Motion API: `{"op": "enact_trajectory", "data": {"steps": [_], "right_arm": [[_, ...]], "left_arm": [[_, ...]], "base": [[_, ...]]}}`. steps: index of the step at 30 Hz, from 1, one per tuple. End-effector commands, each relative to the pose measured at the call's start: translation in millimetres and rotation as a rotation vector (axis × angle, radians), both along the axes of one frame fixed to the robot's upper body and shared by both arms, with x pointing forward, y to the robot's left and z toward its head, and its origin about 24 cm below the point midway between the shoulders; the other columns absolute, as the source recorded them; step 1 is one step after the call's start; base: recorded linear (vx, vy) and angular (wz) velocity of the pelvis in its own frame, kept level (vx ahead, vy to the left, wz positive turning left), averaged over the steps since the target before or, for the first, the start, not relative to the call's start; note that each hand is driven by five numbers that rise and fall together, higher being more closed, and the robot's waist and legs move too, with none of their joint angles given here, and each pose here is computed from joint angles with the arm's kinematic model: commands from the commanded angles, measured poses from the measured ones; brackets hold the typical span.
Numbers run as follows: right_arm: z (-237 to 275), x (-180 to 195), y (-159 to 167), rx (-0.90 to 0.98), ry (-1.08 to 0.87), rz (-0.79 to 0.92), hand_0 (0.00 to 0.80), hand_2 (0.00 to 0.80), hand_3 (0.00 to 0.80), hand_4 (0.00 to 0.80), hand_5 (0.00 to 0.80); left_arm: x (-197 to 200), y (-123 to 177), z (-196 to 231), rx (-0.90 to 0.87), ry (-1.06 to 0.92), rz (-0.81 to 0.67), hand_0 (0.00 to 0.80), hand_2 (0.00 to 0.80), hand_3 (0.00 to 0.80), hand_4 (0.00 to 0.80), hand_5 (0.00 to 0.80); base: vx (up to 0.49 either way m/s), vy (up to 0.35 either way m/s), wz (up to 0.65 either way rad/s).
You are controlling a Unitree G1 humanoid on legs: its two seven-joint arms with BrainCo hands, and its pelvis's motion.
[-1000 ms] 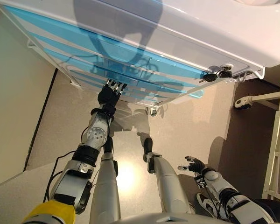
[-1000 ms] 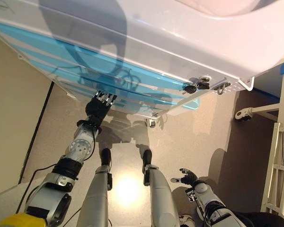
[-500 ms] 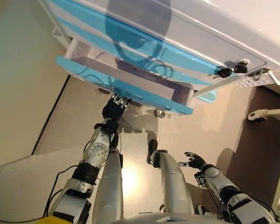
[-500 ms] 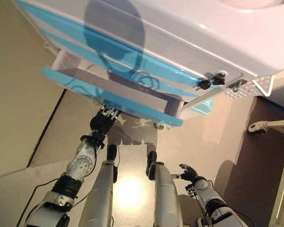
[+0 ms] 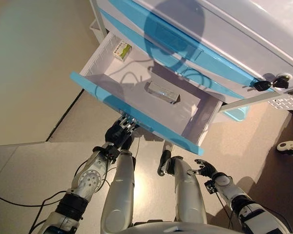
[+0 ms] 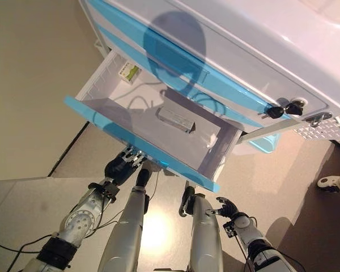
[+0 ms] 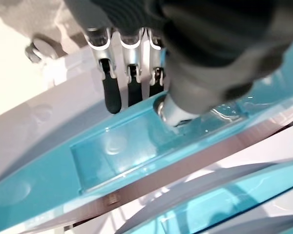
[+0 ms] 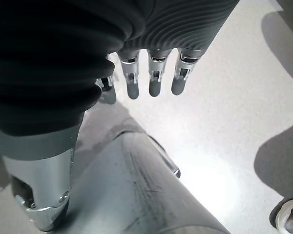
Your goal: Open the drawer and pick up the medicine
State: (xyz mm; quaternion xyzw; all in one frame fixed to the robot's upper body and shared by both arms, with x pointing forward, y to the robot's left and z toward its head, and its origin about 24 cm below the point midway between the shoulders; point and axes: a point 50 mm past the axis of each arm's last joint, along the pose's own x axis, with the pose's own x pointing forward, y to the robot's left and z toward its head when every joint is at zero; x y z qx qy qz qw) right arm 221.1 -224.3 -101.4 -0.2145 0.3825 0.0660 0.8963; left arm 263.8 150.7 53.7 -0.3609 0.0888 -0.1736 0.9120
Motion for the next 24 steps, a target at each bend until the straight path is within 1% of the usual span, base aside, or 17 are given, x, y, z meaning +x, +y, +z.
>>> {"op": "enact_trajectory", "data": {"steps": [1,2,3,5,8,12,15,16,17,19,22,24], "right_arm": [[-12.7,-27.8,-22.1,-0.089,0.097,0.015,0.000,0.000,0.000,0.000,0.000],[-12.7,-27.8,-22.1,-0.089,0.097,0.015,0.000,0.000,0.000,0.000,0.000],[-13.9,-27.2,-18.7,-0.088,0.101,0.027,0.000,0.000,0.000,0.000,0.000],[-14.4,-25.8,-14.5,-0.081,0.096,0.037,0.000,0.000,0.000,0.000,0.000],[-16.4,-26.4,-9.5,-0.074,0.102,0.048,0.000,0.000,0.000,0.000,0.000],[-18.2,-26.5,-5.3,-0.072,0.105,0.051,0.000,0.000,0.000,0.000,0.000],[-18.9,-26.1,-3.5,-0.079,0.108,0.055,0.000,0.000,0.000,0.000,0.000],[-19.4,-26.6,-3.2,-0.080,0.113,0.052,0.000,0.000,0.000,0.000,0.000],[-19.4,-26.2,-2.8,-0.080,0.113,0.052,0.000,0.000,0.000,0.000,0.000],[-19.7,-25.6,-3.2,-0.086,0.118,0.041,0.000,0.000,0.000,0.000,0.000],[-18.5,-23.8,-3.7,-0.090,0.112,0.036,0.000,0.000,0.000,0.000,0.000],[-17.1,-21.7,-4.4,-0.094,0.104,0.029,0.000,0.000,0.000,0.000,0.000]], "left_arm": [[-48.9,-70.3,158.2,-0.399,-0.815,-0.394,0.800,0.800,0.800,0.800,0.800],[-48.9,-70.3,158.2,-0.399,-0.815,-0.394,0.800,0.800,0.800,0.800,0.800],[-53.3,-71.0,167.8,-0.427,-0.865,-0.402,0.800,0.800,0.800,0.800,0.800],[-56.4,-71.4,176.0,-0.450,-0.902,-0.402,0.800,0.800,0.800,0.800,0.800],[-57.7,-72.0,179.8,-0.474,-0.915,-0.395,0.800,0.800,0.800,0.800,0.800],[-55.7,-69.7,173.3,-0.497,-0.873,-0.366,0.800,0.800,0.800,0.800,0.800],[-50.5,-66.6,156.5,-0.510,-0.776,-0.323,0.800,0.800,0.800,0.800,0.800],[-48.8,-66.0,148.6,-0.516,-0.728,-0.307,0.144,0.144,0.144,0.144,0.144],[-47.1,-66.0,141.3,-0.523,-0.684,-0.298,0.000,0.000,0.000,0.000,0.000],[-41.2,-66.3,116.0,-0.528,-0.537,-0.262,0.000,0.000,0.000,0.000,0.000],[-38.7,-65.0,101.1,-0.516,-0.456,-0.239,0.000,0.000,0.000,0.000,0.000],[-36.1,-63.6,81.8,-0.490,-0.355,-0.206,0.000,0.000,0.000,0.000,0.000]], "base": [[0.004,0.007,0.03],[0.000,0.000,0.00],[0.000,0.000,0.00],[0.000,0.000,0.00],[0.000,0.000,0.00],[0.000,0.000,0.00],[0.000,0.000,0.00],[0.000,0.000,0.00],[0.019,-0.002,-0.05],[0.012,-0.003,-0.03],[0.000,0.000,0.00],[0.000,0.000,0.00]]}}
